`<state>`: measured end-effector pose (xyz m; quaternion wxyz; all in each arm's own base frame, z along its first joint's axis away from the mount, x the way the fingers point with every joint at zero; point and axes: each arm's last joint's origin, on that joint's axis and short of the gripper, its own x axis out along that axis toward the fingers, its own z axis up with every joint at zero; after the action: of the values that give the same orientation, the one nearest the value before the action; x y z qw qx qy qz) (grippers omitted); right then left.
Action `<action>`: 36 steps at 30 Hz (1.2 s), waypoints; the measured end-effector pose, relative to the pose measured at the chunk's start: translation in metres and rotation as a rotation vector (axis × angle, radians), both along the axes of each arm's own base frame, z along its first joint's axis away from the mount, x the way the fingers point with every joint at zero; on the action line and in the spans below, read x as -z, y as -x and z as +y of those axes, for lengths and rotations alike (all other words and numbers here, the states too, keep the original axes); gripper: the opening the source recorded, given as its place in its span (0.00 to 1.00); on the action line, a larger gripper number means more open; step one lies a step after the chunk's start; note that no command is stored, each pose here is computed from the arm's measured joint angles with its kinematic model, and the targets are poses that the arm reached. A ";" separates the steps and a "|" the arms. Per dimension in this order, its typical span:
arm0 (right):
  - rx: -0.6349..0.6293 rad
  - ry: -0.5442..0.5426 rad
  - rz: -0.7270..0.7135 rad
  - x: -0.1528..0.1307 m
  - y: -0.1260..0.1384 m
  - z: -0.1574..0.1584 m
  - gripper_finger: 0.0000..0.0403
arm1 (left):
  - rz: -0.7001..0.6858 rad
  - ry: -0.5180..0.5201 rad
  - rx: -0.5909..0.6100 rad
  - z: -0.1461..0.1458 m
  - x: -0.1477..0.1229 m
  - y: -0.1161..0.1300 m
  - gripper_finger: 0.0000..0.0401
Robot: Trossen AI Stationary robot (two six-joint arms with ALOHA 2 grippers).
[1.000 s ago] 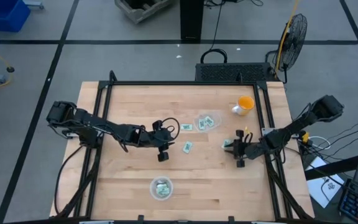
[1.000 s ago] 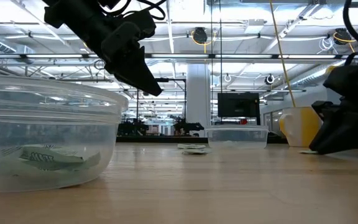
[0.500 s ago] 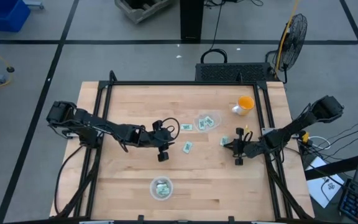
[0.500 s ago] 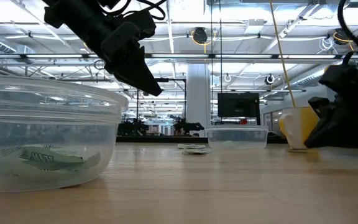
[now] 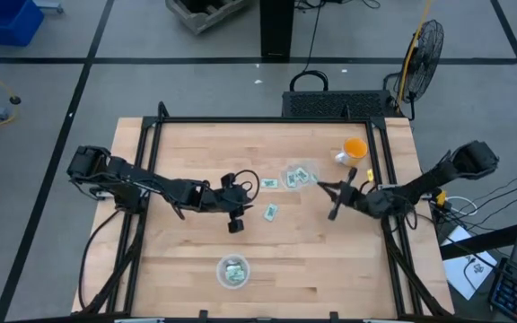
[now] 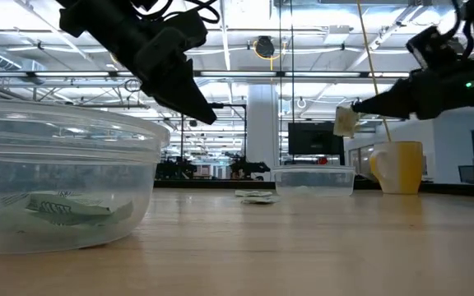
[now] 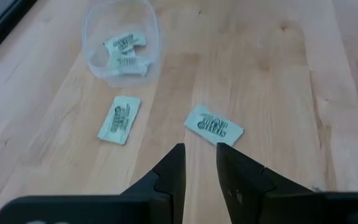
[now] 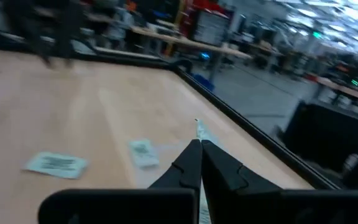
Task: Pick and place Stevia / Truvia into bins
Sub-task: Put the stevia packet into the transparent container
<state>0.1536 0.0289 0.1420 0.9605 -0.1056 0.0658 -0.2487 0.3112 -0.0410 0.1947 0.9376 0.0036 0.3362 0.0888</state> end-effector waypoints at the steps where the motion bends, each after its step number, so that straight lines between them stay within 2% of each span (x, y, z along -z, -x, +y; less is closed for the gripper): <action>1: 0.024 -0.007 0.003 0.001 -0.001 -0.004 0.00 | -0.009 -0.001 0.002 0.000 -0.001 -0.001 0.24; 3: 0.045 -0.034 0.033 0.005 -0.003 -0.012 0.00 | -0.024 -0.006 0.008 0.000 -0.002 -0.002 0.24; 6: 0.027 -0.092 0.041 -0.003 -0.015 -0.022 0.00 | -0.040 -0.027 0.027 0.000 -0.003 -0.003 0.24; 11: 0.050 -0.173 0.136 -0.012 -0.032 -0.036 0.00 | -0.076 -0.035 0.020 0.000 -0.006 -0.005 0.24; 14: 0.091 -0.242 0.203 -0.010 -0.033 -0.042 0.00 | -0.081 -0.050 -0.008 0.002 -0.007 -0.005 0.24; 17: 0.070 -0.312 0.245 -0.004 -0.031 -0.046 0.00 | -0.081 -0.065 -0.018 0.005 -0.007 -0.005 0.24; 26: 0.126 -0.323 0.266 0.002 -0.025 -0.060 0.02 | -0.082 -0.058 -0.052 0.013 -0.007 -0.006 0.24; 33: 0.128 -0.292 0.286 0.002 -0.025 -0.063 0.14 | -0.074 -0.088 -0.033 0.014 -0.007 -0.006 0.24; 36: 0.059 -0.296 0.277 0.000 -0.027 -0.062 0.20 | -0.077 -0.082 -0.069 0.020 -0.007 -0.007 0.24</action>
<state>0.1806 -0.0330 0.1416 0.9396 0.0057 0.2362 -0.2475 0.3180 -0.0208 0.2016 0.9453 0.0271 0.2956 0.1349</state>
